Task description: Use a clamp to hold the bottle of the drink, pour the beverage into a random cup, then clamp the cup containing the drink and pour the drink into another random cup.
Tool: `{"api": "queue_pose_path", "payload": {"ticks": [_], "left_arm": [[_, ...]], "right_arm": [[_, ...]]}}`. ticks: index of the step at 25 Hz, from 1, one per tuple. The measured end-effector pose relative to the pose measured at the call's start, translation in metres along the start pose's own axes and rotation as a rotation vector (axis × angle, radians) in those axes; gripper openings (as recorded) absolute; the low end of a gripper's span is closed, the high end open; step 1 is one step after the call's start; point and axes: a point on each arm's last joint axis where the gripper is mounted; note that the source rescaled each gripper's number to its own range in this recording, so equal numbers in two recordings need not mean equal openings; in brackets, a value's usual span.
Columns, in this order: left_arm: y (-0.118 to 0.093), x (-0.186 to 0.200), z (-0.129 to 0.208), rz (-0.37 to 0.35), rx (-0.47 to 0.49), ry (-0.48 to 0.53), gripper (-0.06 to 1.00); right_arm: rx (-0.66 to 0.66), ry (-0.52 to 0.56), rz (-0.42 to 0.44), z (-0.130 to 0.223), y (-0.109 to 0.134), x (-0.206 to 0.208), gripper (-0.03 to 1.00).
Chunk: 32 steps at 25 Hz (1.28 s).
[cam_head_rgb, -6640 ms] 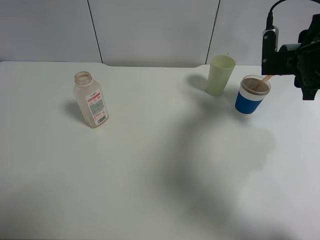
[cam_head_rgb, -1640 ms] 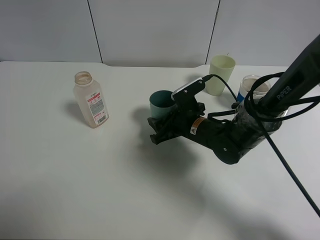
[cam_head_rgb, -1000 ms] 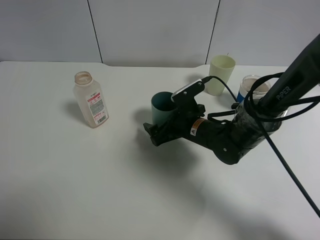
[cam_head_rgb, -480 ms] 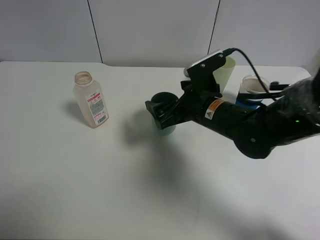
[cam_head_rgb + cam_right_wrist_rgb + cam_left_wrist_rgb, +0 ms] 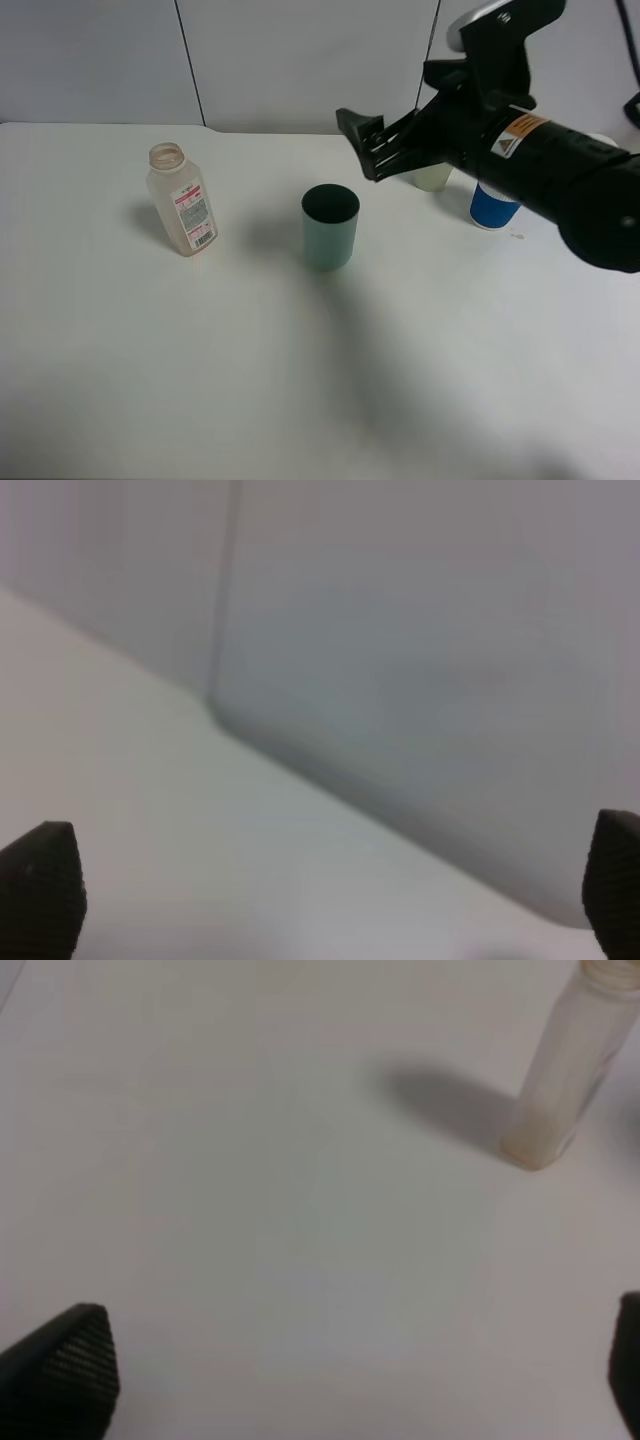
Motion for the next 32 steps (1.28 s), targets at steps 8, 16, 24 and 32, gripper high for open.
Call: {"api": "queue_pose_path", "payload": {"ticks": [8, 16, 24, 32], "left_arm": [[0.000, 0.000, 0.000, 0.000, 0.000, 0.000, 1.00], [0.000, 0.000, 0.000, 0.000, 0.000, 0.000, 1.00], [0.000, 0.000, 0.000, 0.000, 0.000, 0.000, 1.00], [0.000, 0.000, 0.000, 0.000, 0.000, 0.000, 1.00]], "right_arm": [[-0.008, 0.104, 0.080, -0.014, -0.060, -0.004, 1.00], [-0.028, 0.216, 0.110, -0.028, -0.104, -0.004, 1.00], [-0.082, 0.263, 0.296, -0.038, -0.154, 0.053, 1.00], [-0.105, 0.343, 0.552, -0.059, -0.183, 0.149, 1.00]]}}
Point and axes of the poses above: a point on each arm's last joint axis where the gripper is mounted, x pointing back along that axis away from the gripper, y along the wrist's bending axis when the last joint is at zero, z = x × y, and after that the axes turned 14 degrees about x, right-handed
